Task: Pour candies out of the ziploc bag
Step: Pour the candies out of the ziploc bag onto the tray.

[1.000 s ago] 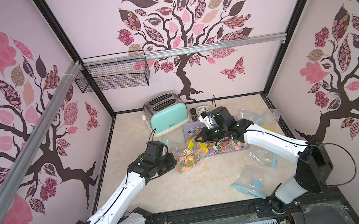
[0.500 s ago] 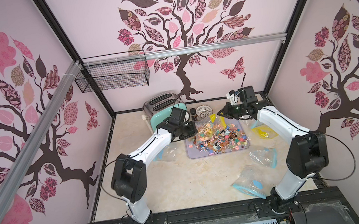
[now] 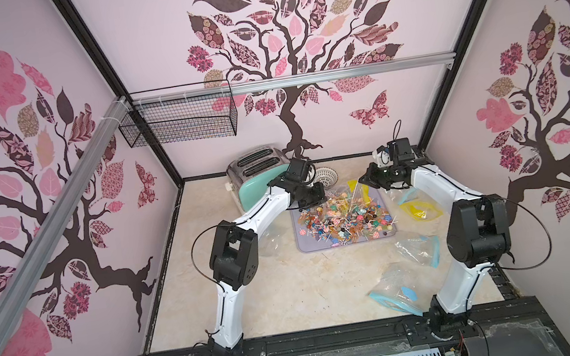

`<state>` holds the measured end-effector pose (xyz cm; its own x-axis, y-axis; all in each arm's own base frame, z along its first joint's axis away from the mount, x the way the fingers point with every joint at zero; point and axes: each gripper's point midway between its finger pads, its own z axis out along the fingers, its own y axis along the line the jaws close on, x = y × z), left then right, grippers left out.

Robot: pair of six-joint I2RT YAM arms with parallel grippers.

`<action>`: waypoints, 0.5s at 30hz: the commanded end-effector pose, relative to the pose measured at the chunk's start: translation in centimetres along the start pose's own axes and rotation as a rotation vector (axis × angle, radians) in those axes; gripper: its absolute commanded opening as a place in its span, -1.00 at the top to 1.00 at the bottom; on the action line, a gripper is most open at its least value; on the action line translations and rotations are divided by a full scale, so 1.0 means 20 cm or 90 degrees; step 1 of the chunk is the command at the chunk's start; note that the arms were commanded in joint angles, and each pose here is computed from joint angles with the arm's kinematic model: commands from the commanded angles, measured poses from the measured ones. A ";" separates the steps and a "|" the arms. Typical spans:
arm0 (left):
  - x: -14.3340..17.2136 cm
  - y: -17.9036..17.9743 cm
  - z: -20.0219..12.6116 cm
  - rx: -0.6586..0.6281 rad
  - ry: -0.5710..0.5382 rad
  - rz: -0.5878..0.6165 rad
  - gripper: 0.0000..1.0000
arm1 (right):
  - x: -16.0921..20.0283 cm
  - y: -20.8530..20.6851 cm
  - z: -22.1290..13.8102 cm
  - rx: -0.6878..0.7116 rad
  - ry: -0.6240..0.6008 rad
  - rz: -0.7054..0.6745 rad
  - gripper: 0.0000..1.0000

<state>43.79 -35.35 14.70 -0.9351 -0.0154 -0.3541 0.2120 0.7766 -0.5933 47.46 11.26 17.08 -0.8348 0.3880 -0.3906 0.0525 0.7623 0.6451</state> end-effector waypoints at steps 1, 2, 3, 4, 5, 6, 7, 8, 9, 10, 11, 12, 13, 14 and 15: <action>-0.07 -0.16 -0.09 0.035 -0.016 0.050 1.00 | -0.01 -0.02 -0.02 0.010 -0.017 -0.013 1.00; -0.07 -0.20 -0.10 0.035 -0.016 0.061 1.00 | -0.01 -0.03 -0.02 0.014 -0.017 -0.013 0.94; -0.07 -0.23 -0.12 0.036 -0.017 0.071 1.00 | 0.00 -0.03 -0.02 0.015 -0.016 -0.012 0.86; -0.08 -0.25 -0.14 0.037 -0.018 0.078 1.00 | 0.01 -0.04 -0.02 0.017 -0.016 -0.011 0.80; -0.08 -0.28 -0.15 0.038 -0.016 0.085 1.00 | 0.01 -0.04 -0.02 0.017 -0.017 -0.011 0.73; -0.08 -0.30 -0.16 0.040 -0.017 0.089 1.00 | 0.02 -0.05 -0.02 0.018 -0.015 -0.010 0.68; -0.08 -0.32 -0.16 0.041 -0.014 0.091 1.00 | 0.03 -0.05 -0.02 0.019 -0.013 -0.008 0.61; -0.08 -0.33 -0.16 0.043 -0.013 0.093 1.00 | 0.04 -0.05 -0.03 0.018 -0.013 -0.010 0.58; -0.08 -0.34 -0.17 0.044 -0.012 0.094 1.00 | 0.05 -0.06 -0.03 0.018 -0.012 -0.009 0.57; -0.08 -0.34 -0.16 0.044 -0.011 0.093 1.00 | 0.06 -0.06 -0.02 0.019 -0.009 -0.010 0.56; -0.08 -0.35 -0.17 0.046 -0.011 0.095 1.00 | 0.06 -0.06 -0.02 0.019 -0.008 -0.010 0.55; -0.08 -0.36 -0.17 0.047 -0.011 0.094 1.00 | 0.07 -0.06 -0.02 0.018 -0.008 -0.010 0.55; -0.08 -0.36 -0.17 0.046 -0.010 0.093 1.00 | 0.07 -0.07 -0.02 0.017 -0.007 -0.009 0.55; -0.07 -0.36 -0.18 0.047 -0.011 0.095 1.00 | 0.07 -0.07 -0.03 0.017 -0.006 -0.010 0.55; -0.07 -0.36 -0.18 0.045 -0.011 0.094 1.00 | 0.08 -0.07 -0.02 0.016 -0.005 -0.009 0.55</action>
<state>42.49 -38.40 21.71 -0.8937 0.0710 -0.4430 0.3464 0.7367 -0.5808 45.76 10.83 14.36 -0.8484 0.3871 -0.3612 0.0887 0.7765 0.6238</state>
